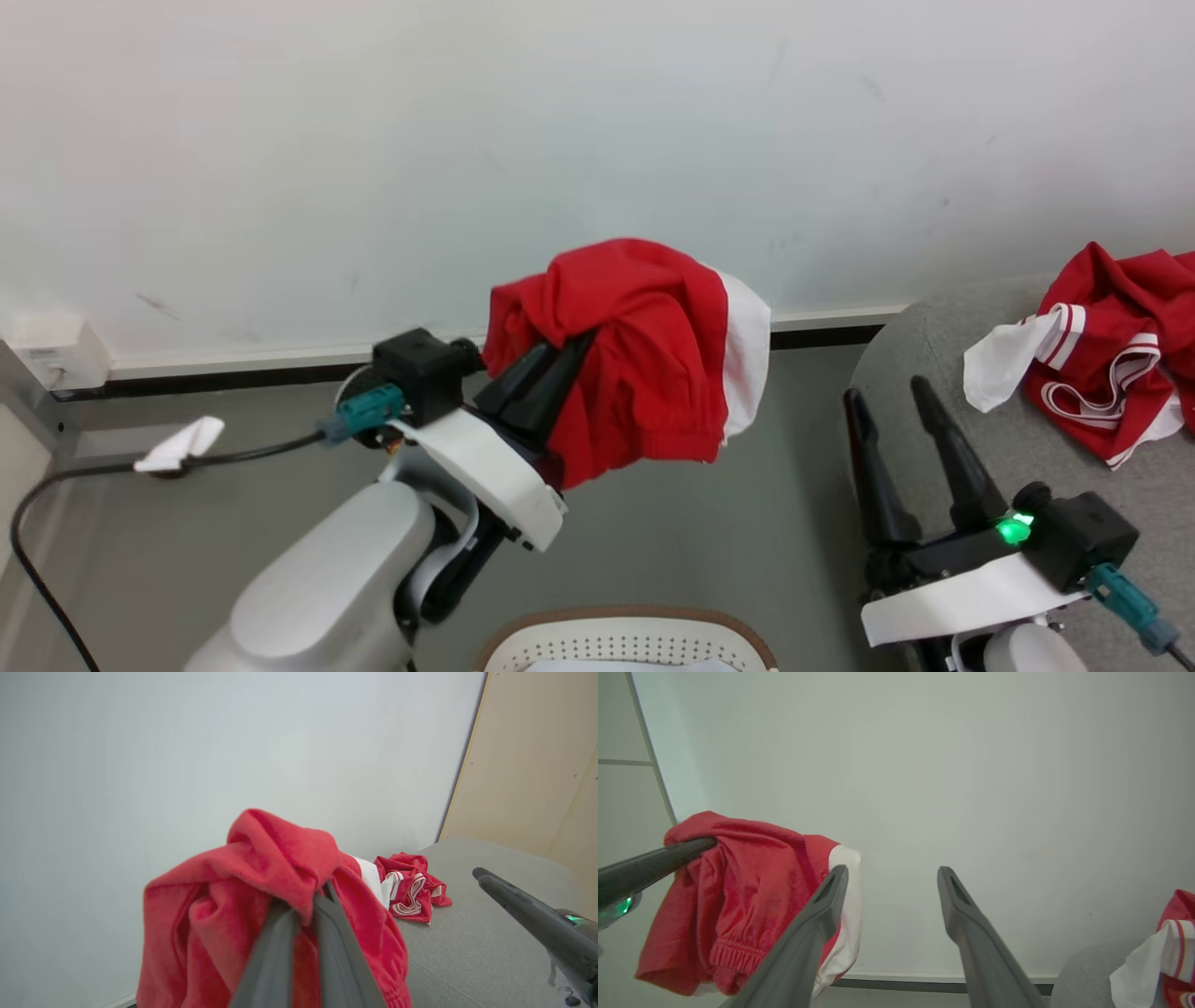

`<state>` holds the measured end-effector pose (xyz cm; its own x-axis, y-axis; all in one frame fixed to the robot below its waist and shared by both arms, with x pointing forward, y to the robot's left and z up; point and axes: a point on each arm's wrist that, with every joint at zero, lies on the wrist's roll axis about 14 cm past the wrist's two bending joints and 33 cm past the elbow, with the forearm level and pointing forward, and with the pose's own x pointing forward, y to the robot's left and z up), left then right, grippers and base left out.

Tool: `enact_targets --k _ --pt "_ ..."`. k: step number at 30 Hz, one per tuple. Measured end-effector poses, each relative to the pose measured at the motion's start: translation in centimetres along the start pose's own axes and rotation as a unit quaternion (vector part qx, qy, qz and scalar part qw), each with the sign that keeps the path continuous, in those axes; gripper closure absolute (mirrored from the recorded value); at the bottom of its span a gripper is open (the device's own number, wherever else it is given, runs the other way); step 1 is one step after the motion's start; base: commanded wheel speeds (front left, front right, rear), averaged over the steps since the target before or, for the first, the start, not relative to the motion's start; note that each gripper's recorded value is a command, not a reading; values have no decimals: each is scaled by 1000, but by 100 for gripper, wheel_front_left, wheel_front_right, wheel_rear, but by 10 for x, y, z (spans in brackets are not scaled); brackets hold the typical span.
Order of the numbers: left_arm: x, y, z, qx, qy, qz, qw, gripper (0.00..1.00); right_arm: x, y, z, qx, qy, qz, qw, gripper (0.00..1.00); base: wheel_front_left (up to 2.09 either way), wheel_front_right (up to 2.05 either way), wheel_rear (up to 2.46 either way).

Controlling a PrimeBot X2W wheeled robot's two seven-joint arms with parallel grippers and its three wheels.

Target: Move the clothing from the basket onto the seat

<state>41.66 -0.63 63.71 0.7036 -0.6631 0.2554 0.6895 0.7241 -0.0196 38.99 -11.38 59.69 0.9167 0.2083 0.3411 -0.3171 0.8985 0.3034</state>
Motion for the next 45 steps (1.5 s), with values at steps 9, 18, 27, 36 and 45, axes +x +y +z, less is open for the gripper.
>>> enact_targets --k 9,18,27,36,45 --pt "-1 0 33 1 -37 11 999 100 -6 15 -14 2 21 19 1000 0 0 0 0" --pt "-3 3 33 3 -33 16 999 100 -6 38 -35 -34 53 65 996 0 0 0 0" --pt "-6 -5 27 -6 -29 14 999 100 -5 72 -61 -97 98 151 979 0 0 0 0" --pt "-16 -23 19 -21 -21 7 1000 100 5 90 -70 -103 104 177 973 0 0 0 0" --pt "-29 -41 6 -25 0 -4 1000 100 13 111 -81 -101 114 207 966 82 0 0 0"
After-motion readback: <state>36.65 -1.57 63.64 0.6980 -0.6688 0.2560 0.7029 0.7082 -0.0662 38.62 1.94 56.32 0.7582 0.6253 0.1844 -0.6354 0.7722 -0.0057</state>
